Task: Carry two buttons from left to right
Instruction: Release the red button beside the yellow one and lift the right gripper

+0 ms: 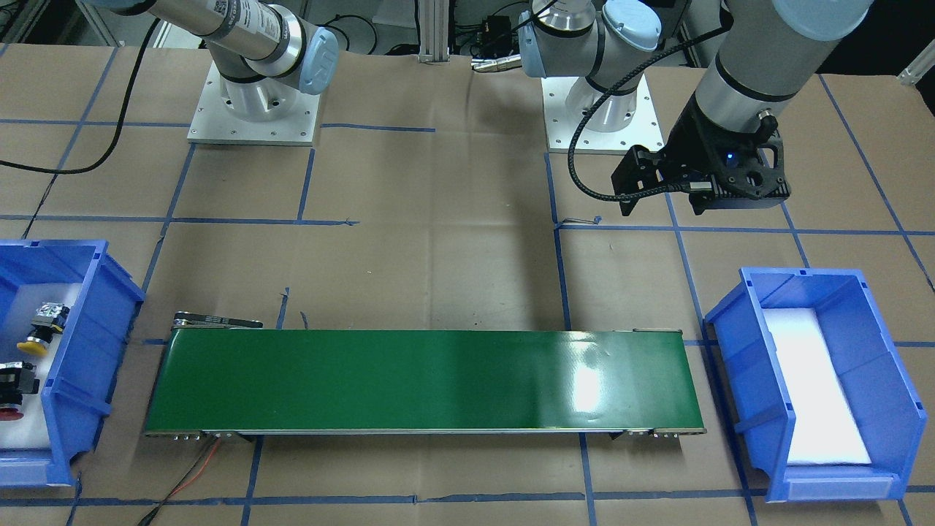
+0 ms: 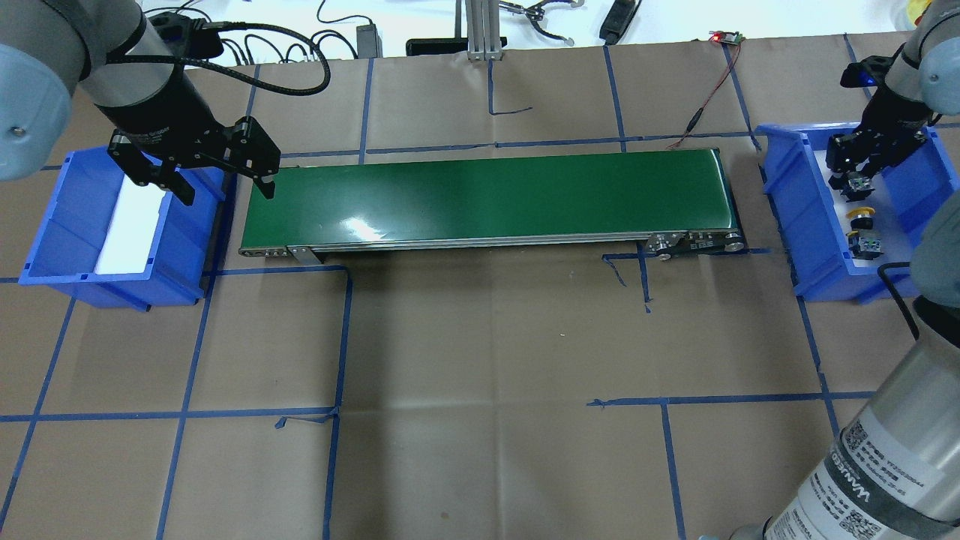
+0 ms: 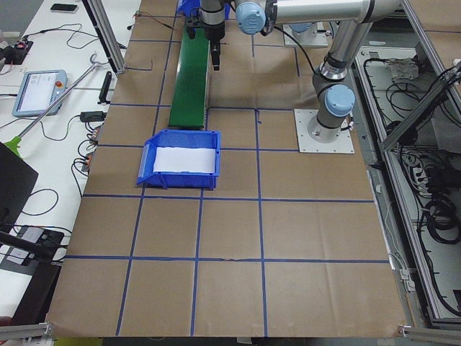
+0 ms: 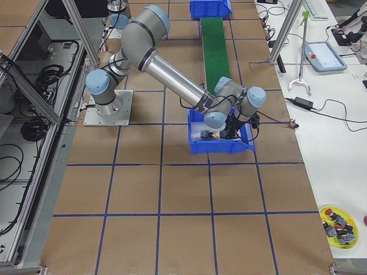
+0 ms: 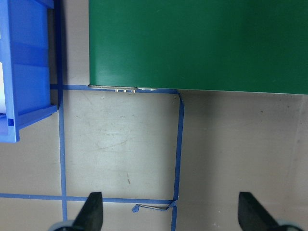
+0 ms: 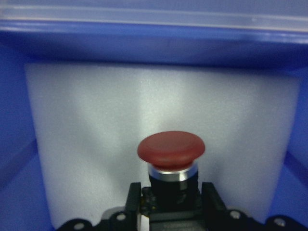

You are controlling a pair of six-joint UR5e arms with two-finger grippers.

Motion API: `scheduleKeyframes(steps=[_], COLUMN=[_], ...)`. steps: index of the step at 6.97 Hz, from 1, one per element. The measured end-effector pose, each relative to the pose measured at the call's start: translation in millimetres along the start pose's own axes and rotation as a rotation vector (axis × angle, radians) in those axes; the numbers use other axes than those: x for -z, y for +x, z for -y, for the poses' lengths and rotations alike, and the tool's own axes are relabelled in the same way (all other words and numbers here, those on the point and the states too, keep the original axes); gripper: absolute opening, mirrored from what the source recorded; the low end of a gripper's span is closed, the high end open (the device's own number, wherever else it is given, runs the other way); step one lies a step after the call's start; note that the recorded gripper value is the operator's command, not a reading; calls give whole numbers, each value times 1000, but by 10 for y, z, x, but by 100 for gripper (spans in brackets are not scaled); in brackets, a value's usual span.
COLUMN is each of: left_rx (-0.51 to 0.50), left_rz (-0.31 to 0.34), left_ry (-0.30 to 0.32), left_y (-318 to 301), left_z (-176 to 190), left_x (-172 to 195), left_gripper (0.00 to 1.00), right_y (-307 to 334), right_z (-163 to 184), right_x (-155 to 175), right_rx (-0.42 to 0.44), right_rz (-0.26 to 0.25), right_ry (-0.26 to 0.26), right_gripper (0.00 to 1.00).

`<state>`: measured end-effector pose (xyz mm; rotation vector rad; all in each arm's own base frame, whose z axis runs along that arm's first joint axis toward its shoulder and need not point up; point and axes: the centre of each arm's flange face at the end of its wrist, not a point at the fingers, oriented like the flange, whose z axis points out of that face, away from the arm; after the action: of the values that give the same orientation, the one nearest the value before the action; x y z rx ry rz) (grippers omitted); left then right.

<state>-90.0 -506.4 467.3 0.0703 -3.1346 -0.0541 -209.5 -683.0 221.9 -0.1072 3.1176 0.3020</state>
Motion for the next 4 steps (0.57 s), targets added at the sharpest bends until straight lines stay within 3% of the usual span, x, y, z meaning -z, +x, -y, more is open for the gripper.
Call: scheduleKeyframes(steps=[2, 4], left_rx=[0, 0], left_rz=[0, 0], left_ry=[-1, -1], left_y=[-1, -2], left_z=[2, -2], left_x=[-3, 1], left_gripper=[100, 100], right_y=[-40, -101], right_z=[-11, -157], right_x=[122, 630], right_rx=[3, -12], right_rz=[-8, -49], right_ry=[14, 69], right_gripper=[100, 100])
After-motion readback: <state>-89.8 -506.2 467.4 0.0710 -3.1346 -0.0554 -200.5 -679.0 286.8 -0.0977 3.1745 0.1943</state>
